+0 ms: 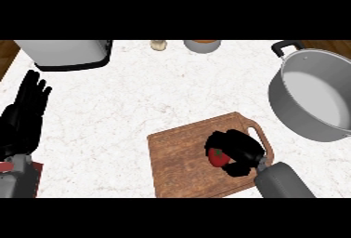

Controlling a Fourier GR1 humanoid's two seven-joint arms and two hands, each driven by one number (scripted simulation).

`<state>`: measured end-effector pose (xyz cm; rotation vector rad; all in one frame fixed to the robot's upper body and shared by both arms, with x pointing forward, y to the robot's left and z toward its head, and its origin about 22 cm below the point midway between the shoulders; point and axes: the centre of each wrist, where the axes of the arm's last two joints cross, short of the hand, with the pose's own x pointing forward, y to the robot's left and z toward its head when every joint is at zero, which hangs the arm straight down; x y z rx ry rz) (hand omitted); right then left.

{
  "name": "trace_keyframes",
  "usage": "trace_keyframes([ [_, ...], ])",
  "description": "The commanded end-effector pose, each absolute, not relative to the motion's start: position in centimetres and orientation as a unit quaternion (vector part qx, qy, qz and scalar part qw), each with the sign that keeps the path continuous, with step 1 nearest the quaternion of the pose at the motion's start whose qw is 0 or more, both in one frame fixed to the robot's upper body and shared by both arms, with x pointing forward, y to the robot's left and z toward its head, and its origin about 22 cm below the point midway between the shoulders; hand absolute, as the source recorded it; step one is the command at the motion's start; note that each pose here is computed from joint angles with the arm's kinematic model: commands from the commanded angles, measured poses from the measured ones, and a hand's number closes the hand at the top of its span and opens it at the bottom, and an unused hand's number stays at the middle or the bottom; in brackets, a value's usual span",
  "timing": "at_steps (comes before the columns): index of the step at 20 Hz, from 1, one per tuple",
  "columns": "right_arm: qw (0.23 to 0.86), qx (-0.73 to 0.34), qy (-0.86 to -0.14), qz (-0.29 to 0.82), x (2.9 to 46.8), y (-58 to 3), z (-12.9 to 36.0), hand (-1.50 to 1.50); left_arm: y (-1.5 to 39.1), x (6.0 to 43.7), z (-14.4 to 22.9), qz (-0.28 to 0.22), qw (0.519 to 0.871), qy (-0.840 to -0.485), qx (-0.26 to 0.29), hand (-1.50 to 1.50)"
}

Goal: Pick the tomato from the cutting board and place it in the pot

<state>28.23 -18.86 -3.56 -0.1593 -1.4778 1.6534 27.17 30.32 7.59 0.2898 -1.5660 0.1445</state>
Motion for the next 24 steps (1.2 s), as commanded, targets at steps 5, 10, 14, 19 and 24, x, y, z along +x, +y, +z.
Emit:
trace_keyframes([
  [5, 0.516, -0.206, -0.685, 0.471, 24.2, -21.8, 2.2, 1.50, 31.7, 26.5, 7.8, 0.072, 0.696, -0.700, 0.143, 0.00],
  [10, 0.501, -0.290, -0.735, 0.352, 20.4, -24.3, 7.4, 1.50, 31.3, 26.2, 7.7, 0.059, 0.695, -0.704, 0.133, 0.00],
  [14, 0.491, -0.335, -0.755, 0.275, 17.0, -25.9, 12.4, 1.50, 29.8, 26.6, 7.9, 0.055, 0.695, -0.708, 0.114, 0.00],
  [19, 0.514, -0.383, -0.732, 0.231, 14.7, -29.8, 15.6, 1.50, 28.8, 27.1, 6.6, 0.041, 0.683, -0.723, 0.097, 0.00],
  [24, 0.545, -0.355, -0.738, 0.180, 17.0, -32.1, 16.8, 1.50, 27.4, 27.1, 8.5, 0.027, 0.686, -0.723, 0.083, 0.00],
])
